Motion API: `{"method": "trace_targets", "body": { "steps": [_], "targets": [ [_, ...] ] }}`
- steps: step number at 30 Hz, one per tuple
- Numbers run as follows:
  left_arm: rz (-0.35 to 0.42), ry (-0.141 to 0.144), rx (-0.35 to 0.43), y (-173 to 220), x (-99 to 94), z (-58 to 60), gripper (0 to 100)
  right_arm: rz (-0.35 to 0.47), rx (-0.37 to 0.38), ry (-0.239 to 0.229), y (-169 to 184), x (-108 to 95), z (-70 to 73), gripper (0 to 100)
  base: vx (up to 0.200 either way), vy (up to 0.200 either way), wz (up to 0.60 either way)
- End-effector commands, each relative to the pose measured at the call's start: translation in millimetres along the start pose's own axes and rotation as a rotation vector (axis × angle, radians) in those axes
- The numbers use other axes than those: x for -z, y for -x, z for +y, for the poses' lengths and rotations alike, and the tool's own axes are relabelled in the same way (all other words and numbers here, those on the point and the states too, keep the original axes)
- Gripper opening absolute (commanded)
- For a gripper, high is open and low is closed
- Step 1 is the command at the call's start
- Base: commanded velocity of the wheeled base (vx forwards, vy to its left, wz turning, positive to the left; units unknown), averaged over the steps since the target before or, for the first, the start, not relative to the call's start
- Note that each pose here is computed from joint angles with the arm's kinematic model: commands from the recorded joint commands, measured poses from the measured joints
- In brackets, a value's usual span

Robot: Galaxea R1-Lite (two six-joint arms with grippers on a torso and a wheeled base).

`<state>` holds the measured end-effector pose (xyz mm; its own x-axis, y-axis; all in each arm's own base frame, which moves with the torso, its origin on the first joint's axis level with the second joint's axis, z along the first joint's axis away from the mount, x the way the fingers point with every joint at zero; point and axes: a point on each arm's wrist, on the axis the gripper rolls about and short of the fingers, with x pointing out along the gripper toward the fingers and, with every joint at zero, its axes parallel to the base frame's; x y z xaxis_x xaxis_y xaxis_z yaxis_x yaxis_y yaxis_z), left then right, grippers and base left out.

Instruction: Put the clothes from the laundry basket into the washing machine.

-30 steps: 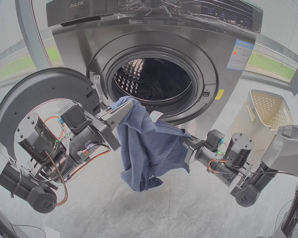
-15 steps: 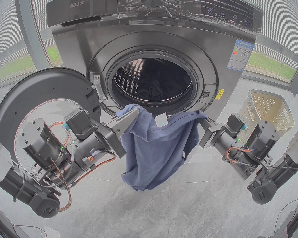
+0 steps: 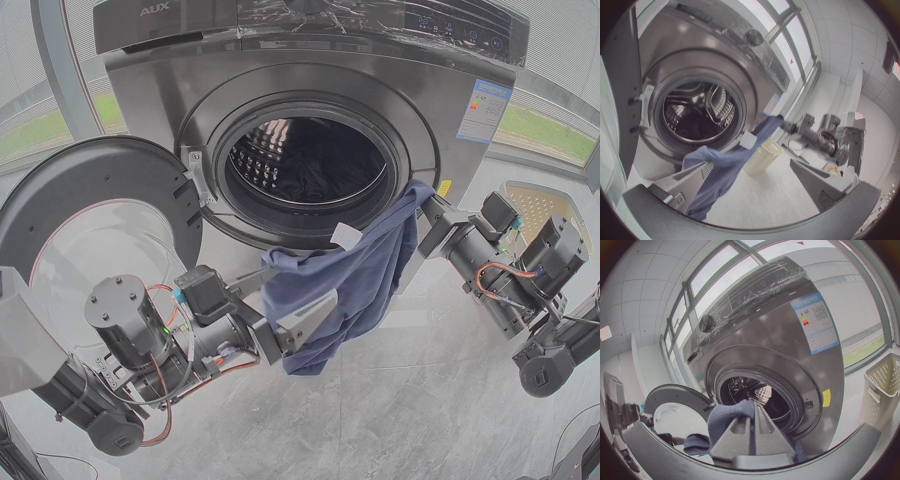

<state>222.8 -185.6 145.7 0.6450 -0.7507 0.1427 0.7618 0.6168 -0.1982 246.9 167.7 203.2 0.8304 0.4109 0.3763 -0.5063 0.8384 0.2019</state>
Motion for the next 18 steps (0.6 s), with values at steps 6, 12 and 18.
{"method": "trace_targets", "body": {
  "steps": [6, 12, 18],
  "targets": [
    [0.152, 0.021, -0.044, -4, 46.4, 13.8, 100, -0.043, -0.011, -0.007, 0, -13, 2.7, 0, 0.000, 0.000, 0.00],
    [0.173, 0.020, -0.080, -12, 58.6, 27.4, 100, -0.032, -0.010, -0.006, 2, -11, 2.6, 0, 0.000, 0.000, 0.00],
    [0.156, 0.005, -0.135, -26, 66.3, 53.3, 100, -0.002, -0.025, -0.005, 12, -9, 3.4, 0, 0.000, 0.000, 0.00]
  ]
}}
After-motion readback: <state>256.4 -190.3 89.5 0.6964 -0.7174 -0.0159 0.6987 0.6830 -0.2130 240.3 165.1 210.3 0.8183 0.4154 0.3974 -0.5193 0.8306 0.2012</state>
